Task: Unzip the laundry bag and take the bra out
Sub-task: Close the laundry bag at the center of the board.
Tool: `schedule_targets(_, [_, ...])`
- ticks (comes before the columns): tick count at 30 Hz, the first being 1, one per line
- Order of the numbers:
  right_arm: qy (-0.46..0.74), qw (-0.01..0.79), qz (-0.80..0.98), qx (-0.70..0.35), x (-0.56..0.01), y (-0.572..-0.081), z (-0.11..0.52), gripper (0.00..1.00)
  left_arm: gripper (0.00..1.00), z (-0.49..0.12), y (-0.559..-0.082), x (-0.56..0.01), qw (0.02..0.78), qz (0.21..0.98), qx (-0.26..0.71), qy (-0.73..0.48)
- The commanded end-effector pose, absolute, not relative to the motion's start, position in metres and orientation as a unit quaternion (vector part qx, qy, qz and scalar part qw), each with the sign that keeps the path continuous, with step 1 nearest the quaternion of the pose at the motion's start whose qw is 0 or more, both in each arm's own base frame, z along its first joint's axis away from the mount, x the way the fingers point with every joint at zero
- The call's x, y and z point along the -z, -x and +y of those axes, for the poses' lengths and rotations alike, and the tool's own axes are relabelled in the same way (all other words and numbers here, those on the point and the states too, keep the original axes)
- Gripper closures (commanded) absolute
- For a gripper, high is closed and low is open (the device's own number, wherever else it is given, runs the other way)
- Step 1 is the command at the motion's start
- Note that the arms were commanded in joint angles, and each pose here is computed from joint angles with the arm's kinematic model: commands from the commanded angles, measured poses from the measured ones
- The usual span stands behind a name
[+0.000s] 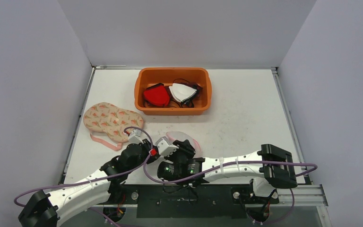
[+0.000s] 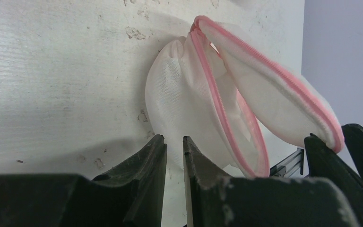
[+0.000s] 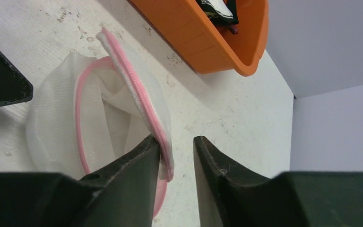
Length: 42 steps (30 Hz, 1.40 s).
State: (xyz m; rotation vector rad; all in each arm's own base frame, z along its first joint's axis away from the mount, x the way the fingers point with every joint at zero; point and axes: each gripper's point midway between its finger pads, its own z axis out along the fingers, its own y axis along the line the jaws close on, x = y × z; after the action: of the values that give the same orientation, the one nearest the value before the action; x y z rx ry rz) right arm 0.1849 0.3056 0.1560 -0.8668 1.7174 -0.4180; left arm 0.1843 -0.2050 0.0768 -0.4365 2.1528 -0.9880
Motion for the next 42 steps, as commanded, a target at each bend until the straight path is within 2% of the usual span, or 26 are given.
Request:
schedule_targets(1, [0.347,0.573,0.725,0.161,-0.176,-0.181,0.303,0.59,0.82,-0.206,-0.190,-0.085,0.371,0.830,0.383,0.161])
schedule_targets(4, [0.339,0.575,0.731,0.142,-0.184,-0.179,0.303,0.45,0.82,-0.206,-0.190,-0.087,0.369,0.831,0.383,0.161])
schedule_targets(7, [0.328,0.576,0.741,0.110,-0.192,-0.176,0.303,0.34,0.82,-0.204,-0.189,-0.088,0.369,0.833,0.379,0.160])
schedule_targets(11, [0.293,0.565,0.770,0.036,-0.196,-0.180,0.300,0.28,0.82,-0.196,-0.187,-0.090,0.373,0.837,0.367,0.161])
schedule_targets(16, [0.231,0.514,0.816,-0.130,-0.181,-0.195,0.293,0.24,0.80,-0.183,-0.188,-0.102,0.393,0.835,0.349,0.163])
schedule_targets(18, [0.194,0.492,0.826,-0.194,-0.178,-0.202,0.288,0.23,0.77,-0.179,-0.188,-0.108,0.400,0.831,0.349,0.165])
schedule_targets(22, [0.111,0.447,0.836,-0.297,-0.167,-0.214,0.274,0.23,0.63,-0.181,-0.191,-0.123,0.412,0.815,0.369,0.173])
schedule_targets(26, [0.060,0.407,0.835,-0.364,-0.150,-0.222,0.269,0.25,0.61,-0.187,-0.197,-0.132,0.415,0.805,0.384,0.180])
schedule_targets(35, [0.044,0.398,0.823,-0.402,-0.153,-0.219,0.273,0.27,0.57,-0.185,-0.203,-0.113,0.397,0.829,0.345,0.188])
schedule_targets(42, [0.057,0.358,0.833,-0.419,-0.135,-0.212,0.288,0.29,0.55,-0.185,-0.201,-0.098,0.387,0.832,0.348,0.191])
